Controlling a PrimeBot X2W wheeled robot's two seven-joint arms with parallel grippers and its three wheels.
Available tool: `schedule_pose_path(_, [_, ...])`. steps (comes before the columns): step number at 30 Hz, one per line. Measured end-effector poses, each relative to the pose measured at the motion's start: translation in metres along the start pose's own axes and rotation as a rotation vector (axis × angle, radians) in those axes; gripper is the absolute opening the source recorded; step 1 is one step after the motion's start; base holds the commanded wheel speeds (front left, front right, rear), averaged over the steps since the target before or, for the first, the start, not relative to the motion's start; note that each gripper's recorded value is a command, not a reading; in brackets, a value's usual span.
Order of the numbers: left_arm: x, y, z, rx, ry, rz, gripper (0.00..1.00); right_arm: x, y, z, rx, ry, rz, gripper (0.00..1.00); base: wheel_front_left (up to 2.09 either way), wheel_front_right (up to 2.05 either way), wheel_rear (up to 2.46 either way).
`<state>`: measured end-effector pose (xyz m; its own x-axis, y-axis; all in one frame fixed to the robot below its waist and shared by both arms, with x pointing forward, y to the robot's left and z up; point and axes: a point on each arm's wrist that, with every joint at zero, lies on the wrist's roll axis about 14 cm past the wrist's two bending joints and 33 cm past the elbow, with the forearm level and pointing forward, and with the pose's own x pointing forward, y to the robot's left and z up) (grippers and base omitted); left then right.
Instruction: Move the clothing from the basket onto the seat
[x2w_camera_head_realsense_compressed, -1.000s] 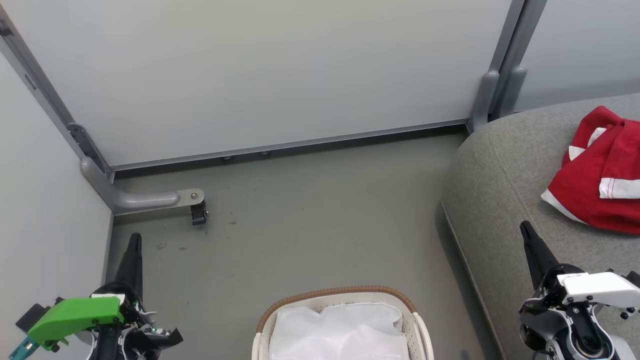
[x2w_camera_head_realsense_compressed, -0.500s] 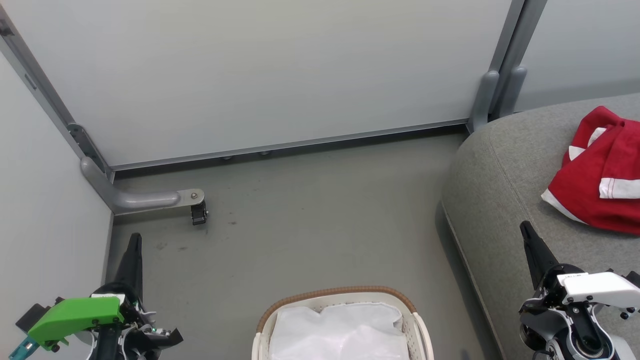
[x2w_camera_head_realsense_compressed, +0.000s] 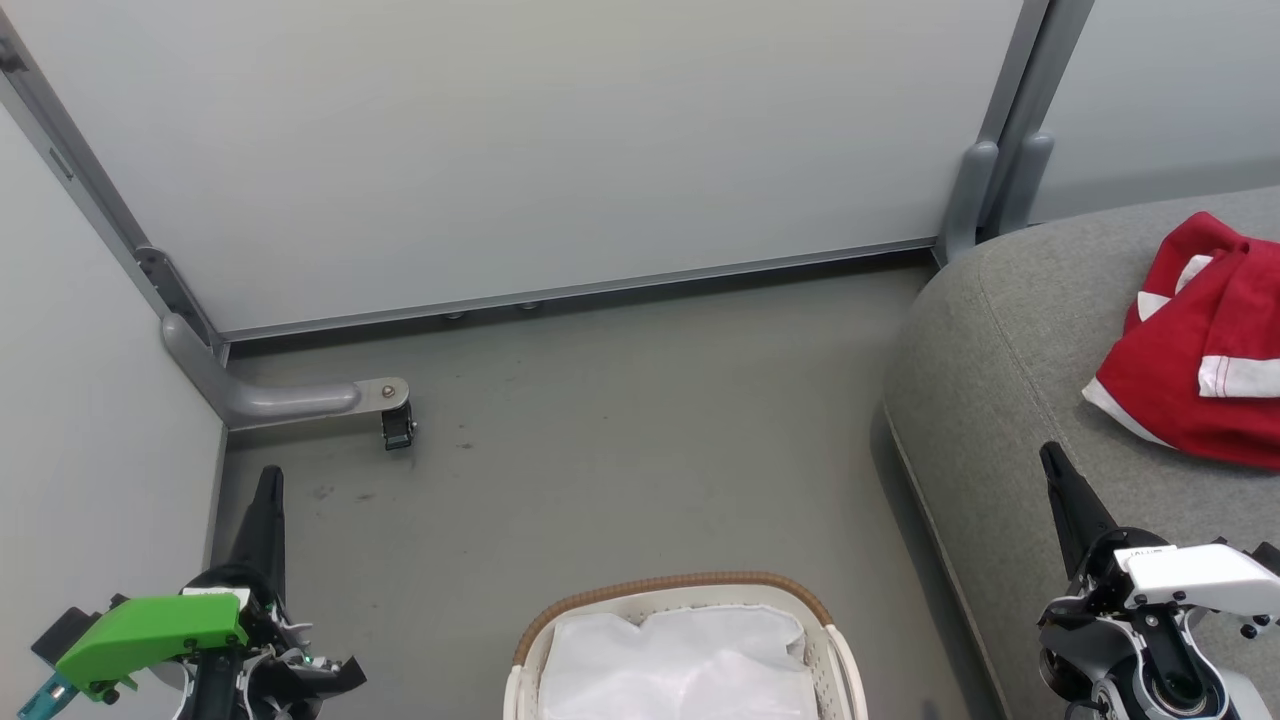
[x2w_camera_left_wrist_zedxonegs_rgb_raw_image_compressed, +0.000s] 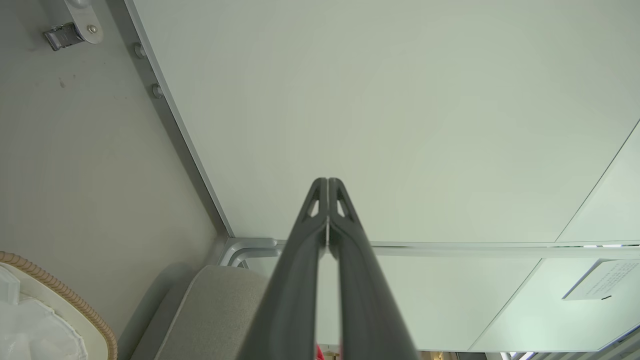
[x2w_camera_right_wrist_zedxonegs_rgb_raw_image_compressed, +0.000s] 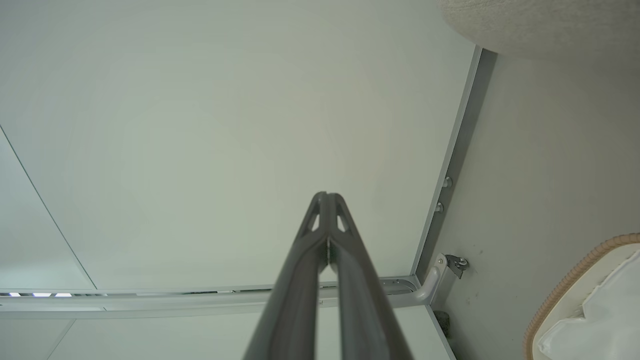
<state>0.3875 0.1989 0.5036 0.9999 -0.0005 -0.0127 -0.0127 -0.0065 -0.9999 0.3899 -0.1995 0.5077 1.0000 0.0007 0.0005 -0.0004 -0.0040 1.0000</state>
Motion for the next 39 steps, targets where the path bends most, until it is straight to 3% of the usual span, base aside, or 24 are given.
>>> schedule_pose_path(39, [0.0000, 0.0000, 0.0000, 0.000, 0.000, 0.000, 0.00, 0.0000, 0.0001, 0.0000, 0.000, 0.000, 0.000, 0.00, 0.00, 0.00, 0.00])
